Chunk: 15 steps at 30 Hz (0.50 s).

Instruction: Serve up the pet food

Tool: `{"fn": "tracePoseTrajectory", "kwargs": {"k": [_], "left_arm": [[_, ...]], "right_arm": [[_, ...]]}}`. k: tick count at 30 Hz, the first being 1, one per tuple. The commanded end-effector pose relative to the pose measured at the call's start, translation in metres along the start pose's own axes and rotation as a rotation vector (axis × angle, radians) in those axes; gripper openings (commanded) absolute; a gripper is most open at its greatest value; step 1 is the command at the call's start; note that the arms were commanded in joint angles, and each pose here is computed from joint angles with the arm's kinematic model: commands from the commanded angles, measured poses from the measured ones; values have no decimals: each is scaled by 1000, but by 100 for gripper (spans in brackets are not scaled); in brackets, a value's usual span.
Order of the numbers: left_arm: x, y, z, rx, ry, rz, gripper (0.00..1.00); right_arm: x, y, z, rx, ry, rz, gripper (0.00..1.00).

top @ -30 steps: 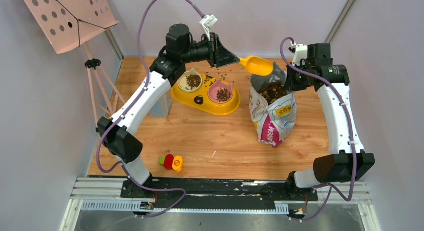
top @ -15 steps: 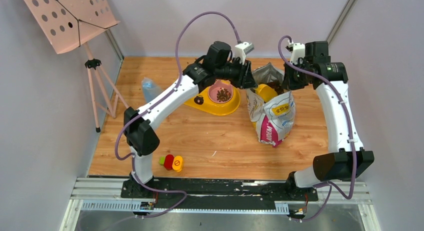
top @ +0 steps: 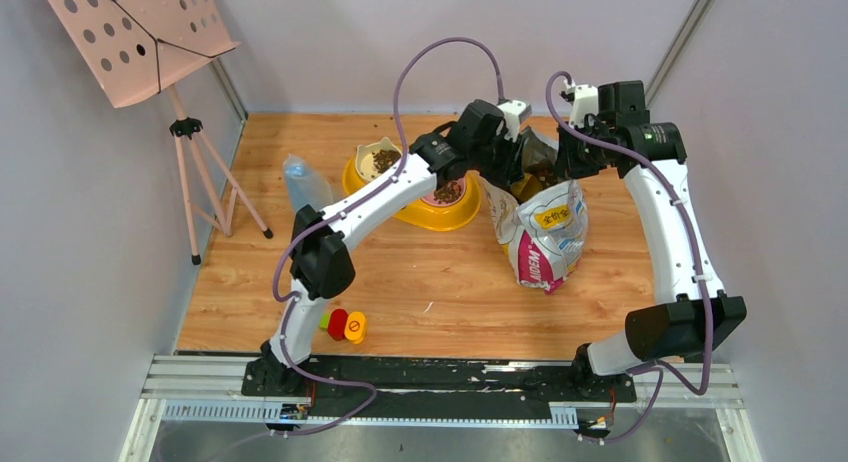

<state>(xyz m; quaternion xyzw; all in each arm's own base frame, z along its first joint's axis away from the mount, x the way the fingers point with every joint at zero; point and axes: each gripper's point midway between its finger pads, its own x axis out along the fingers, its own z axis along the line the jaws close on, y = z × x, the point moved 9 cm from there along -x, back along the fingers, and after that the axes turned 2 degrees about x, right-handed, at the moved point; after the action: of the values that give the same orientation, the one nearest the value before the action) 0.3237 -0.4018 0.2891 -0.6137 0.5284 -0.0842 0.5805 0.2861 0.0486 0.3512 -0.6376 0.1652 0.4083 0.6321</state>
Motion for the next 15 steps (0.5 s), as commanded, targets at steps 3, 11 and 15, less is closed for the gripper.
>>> {"fn": "tracePoseTrajectory", "kwargs": {"k": [3, 11, 15], "left_arm": [[32, 28, 0, 31, -81, 85, 0], [42, 50, -9, -97, 233, 182, 0], [22, 25, -18, -133, 421, 126, 0]], "right_arm": [[-8, -21, 12, -7, -50, -138, 0], [1, -9, 11, 16, -50, -86, 0], [4, -8, 8, 7, -30, -78, 0]]}}
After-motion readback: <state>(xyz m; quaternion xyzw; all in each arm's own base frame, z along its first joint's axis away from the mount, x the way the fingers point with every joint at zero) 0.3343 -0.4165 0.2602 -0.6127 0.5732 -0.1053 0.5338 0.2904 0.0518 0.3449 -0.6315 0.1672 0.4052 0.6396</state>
